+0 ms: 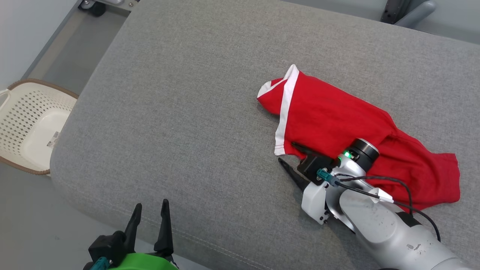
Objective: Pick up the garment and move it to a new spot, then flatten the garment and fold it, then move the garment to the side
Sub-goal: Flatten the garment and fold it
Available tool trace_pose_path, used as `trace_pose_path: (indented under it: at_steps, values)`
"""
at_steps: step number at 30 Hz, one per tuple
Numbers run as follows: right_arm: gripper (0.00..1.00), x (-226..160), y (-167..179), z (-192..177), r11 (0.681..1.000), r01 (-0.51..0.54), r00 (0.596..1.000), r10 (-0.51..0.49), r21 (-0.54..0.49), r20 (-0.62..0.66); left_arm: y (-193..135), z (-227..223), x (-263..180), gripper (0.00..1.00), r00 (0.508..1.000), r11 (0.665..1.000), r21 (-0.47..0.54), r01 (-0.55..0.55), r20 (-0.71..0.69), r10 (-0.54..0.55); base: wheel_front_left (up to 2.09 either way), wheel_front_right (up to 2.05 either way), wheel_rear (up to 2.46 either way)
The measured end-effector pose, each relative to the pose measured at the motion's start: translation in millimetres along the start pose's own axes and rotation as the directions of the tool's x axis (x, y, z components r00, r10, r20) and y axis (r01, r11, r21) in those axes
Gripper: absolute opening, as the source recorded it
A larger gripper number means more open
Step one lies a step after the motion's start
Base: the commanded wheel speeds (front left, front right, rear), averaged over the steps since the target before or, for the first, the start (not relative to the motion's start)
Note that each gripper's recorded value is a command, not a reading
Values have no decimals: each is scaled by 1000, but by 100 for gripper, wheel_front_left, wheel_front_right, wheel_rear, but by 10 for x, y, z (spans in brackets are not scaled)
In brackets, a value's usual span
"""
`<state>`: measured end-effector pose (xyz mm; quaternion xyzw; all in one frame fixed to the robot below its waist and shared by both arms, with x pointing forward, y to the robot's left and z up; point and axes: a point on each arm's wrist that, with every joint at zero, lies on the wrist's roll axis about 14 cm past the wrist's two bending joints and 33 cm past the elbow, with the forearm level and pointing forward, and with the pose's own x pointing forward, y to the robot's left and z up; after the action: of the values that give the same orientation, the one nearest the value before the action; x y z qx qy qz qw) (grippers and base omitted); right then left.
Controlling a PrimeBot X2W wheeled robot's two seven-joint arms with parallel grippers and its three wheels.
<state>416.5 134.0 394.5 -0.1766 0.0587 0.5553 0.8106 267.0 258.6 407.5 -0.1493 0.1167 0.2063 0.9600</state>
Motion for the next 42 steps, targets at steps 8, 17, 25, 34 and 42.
trace_pose_path:
  at_steps: [8,17,25,34,42]
  values:
    - [0,-42,-53,-26,999,33,999,-33,26,0,-11,-38,8,100,1000,1000,-11,1,-12,-1,0,0,0]
    - [0,-147,-574,537,969,194,960,-220,155,171,-17,3,24,100,1000,1000,-13,9,4,-9,0,0,0]
    - [0,-719,-1821,720,876,474,854,-482,85,197,-110,22,34,100,999,999,-11,47,13,-47,0,0,0]
    - [100,-1356,-2976,332,710,704,710,-704,-6,11,-15,-3,-40,100,1000,1000,-6,20,4,-20,0,0,0]
    - [100,-1455,-2955,257,666,745,667,-745,31,-6,12,-21,-54,100,1000,1000,10,20,0,-20,0,0,0]
